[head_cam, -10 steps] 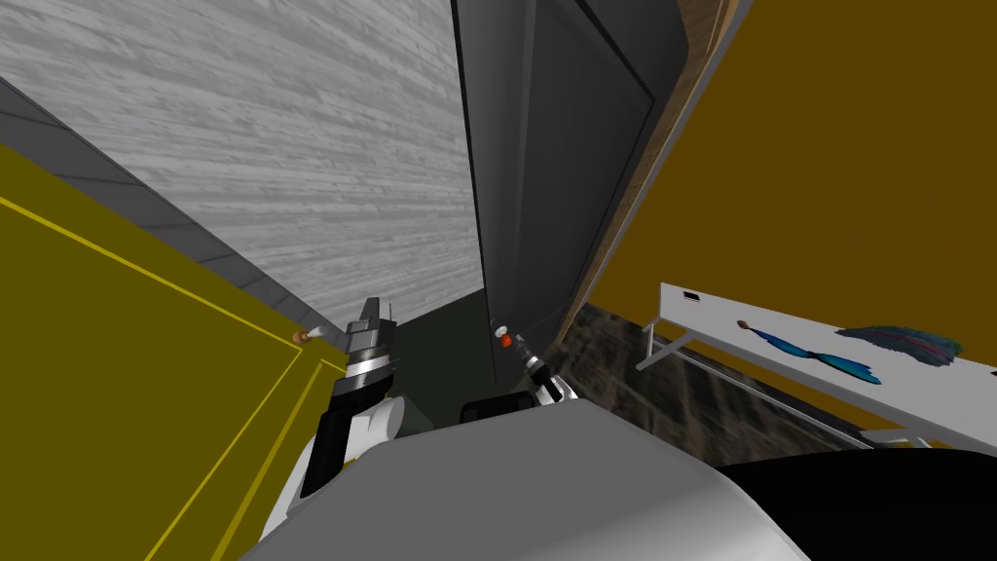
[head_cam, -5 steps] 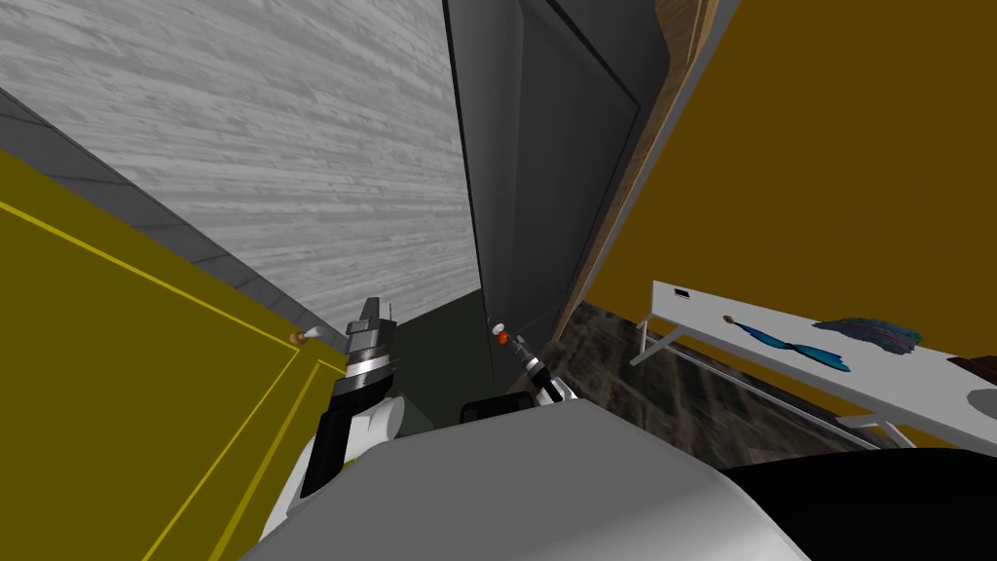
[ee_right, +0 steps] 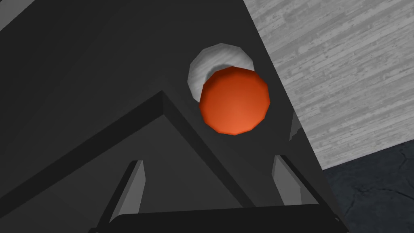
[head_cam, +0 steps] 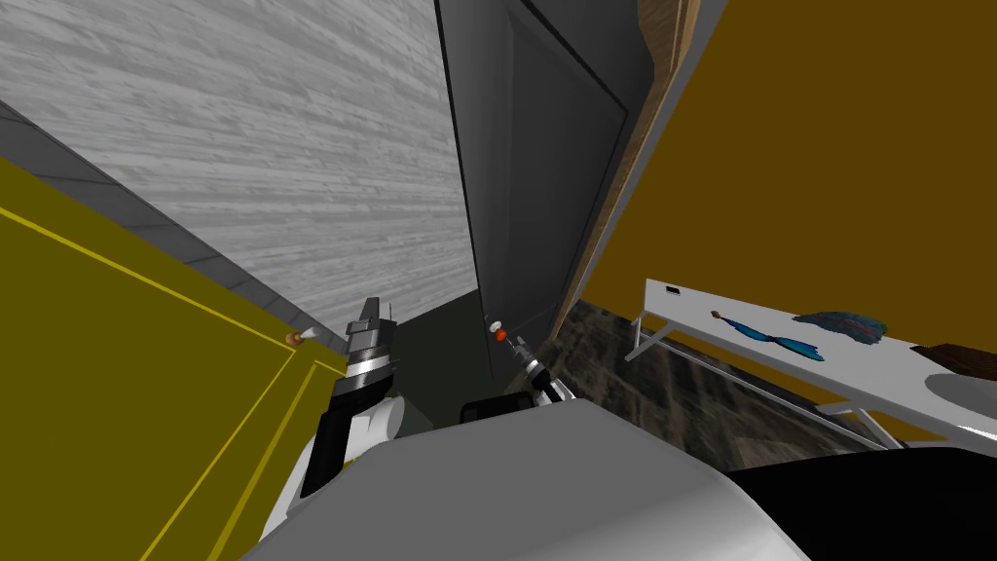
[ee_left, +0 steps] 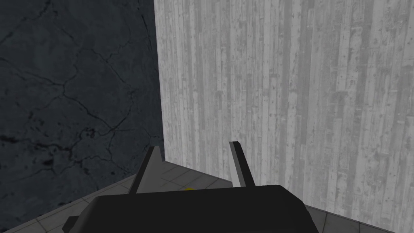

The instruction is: Push the door open

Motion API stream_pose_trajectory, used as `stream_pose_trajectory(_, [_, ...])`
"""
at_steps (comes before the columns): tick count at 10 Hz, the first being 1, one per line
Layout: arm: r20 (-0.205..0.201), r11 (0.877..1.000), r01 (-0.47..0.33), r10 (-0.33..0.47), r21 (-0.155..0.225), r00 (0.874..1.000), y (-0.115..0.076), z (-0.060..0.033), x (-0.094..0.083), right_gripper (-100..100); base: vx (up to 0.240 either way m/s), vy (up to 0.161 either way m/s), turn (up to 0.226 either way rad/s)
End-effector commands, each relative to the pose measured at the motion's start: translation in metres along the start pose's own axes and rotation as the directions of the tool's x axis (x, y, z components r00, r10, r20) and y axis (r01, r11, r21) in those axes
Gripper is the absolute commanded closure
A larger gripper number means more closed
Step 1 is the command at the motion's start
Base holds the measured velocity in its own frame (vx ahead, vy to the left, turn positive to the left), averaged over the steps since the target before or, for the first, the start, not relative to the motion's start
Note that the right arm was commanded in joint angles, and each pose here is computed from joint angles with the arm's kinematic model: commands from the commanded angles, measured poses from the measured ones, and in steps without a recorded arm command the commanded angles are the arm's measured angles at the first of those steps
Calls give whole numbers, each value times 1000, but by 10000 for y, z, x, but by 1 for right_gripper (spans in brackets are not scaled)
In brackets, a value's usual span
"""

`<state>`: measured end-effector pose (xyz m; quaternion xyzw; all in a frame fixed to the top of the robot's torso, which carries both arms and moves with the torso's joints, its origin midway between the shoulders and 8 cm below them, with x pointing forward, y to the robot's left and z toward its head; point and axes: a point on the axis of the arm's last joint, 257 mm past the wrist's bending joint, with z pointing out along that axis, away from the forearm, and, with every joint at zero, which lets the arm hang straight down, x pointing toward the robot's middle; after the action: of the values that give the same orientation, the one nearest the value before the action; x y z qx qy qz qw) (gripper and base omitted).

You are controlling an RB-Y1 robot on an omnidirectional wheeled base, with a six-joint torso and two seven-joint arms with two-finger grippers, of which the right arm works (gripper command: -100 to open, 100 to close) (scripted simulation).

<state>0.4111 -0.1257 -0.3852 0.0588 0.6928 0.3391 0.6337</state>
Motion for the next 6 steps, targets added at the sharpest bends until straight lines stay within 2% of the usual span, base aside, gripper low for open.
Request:
stream_pose_trajectory(1, [-8, 998, 61, -61, -5, 998, 27, -21, 34, -100, -30, -11, -37])
stream_pose_trajectory(3, [-14, 994, 113, -113, -10, 993, 54, -37, 63, -100, -40, -13, -39])
stream_pose_trajectory(4, [-20, 987, 159, -159, -15, 987, 82, -52, 91, -100, -35, -9, -36])
stream_pose_trajectory(5, [-20, 986, 163, -164, -15, 986, 82, -52, 91, -100, -32, -9, -21])
stream_pose_trajectory(6, [-25, 977, 211, -211, -21, 977, 112, -65, 120, -100, -33, -14, -42])
